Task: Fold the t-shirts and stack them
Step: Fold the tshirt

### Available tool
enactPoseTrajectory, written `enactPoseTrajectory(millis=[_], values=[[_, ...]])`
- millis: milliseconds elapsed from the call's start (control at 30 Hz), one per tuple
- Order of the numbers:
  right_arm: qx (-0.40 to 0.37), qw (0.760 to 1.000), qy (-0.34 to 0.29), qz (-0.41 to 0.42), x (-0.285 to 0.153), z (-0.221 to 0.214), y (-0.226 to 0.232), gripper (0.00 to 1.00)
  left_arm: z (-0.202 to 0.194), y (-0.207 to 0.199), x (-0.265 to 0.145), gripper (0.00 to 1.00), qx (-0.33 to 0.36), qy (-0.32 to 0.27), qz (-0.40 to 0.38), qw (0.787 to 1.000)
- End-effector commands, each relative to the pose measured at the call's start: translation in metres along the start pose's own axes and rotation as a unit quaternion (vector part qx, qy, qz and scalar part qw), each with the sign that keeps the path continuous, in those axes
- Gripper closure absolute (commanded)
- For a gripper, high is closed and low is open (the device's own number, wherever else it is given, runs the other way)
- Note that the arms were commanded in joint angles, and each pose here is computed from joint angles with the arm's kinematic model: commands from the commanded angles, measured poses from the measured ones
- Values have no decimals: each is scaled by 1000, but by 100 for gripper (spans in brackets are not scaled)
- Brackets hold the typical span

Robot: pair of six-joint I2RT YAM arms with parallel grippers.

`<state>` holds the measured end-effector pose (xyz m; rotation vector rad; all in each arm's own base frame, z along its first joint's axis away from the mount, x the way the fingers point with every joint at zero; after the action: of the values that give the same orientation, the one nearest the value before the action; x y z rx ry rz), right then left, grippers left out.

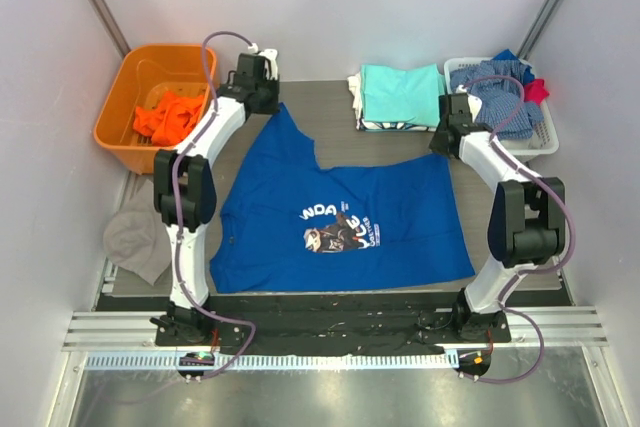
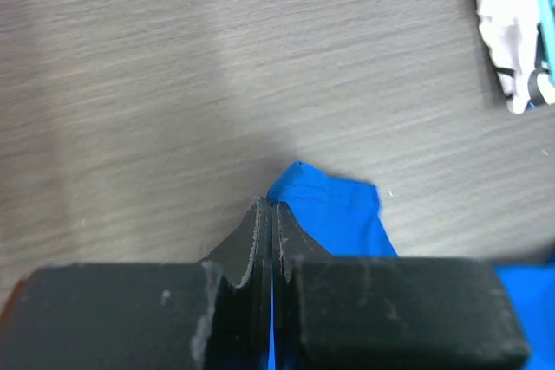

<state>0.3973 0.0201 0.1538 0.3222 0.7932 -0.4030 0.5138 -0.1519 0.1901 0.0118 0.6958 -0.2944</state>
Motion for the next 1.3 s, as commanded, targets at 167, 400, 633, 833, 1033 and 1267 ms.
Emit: enactPoseTrajectory(millis=[167,400,633,833,1033,1267], values=[[20,999,-26,-4,-51,-2,-22,99,-3,2,-79,100,-8,-10,26,1000],[34,999,-16,-21,-67,-26,-42,99,-26,6,-134,100,-19,-5,58,998],[30,998,14,-45,-63,-53,-56,99,-61,3,-171,100,-45,11,57,997],[34,998,21,-54,-64,-59,-60,99,-93,0,-202,100,-71,16,59,996],[47,996,0,-74,-71,-58,-68,99,-101,0,-235,100,-73,-4,66,995],[63,993,-19,-95,-78,-52,-75,99,-109,-3,-266,100,-86,-11,61,994]])
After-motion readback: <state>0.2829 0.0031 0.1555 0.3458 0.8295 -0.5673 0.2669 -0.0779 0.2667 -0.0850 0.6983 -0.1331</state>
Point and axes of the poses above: each gripper's point midway between its finger pads, its own x axis out along the fingers, its own y axis along the line the jaws close on, z = x × y, the point moved 7 cm from there along -x, back along the fingers, and after that the axes turned 4 degrees about x, right-handed, at the moved point
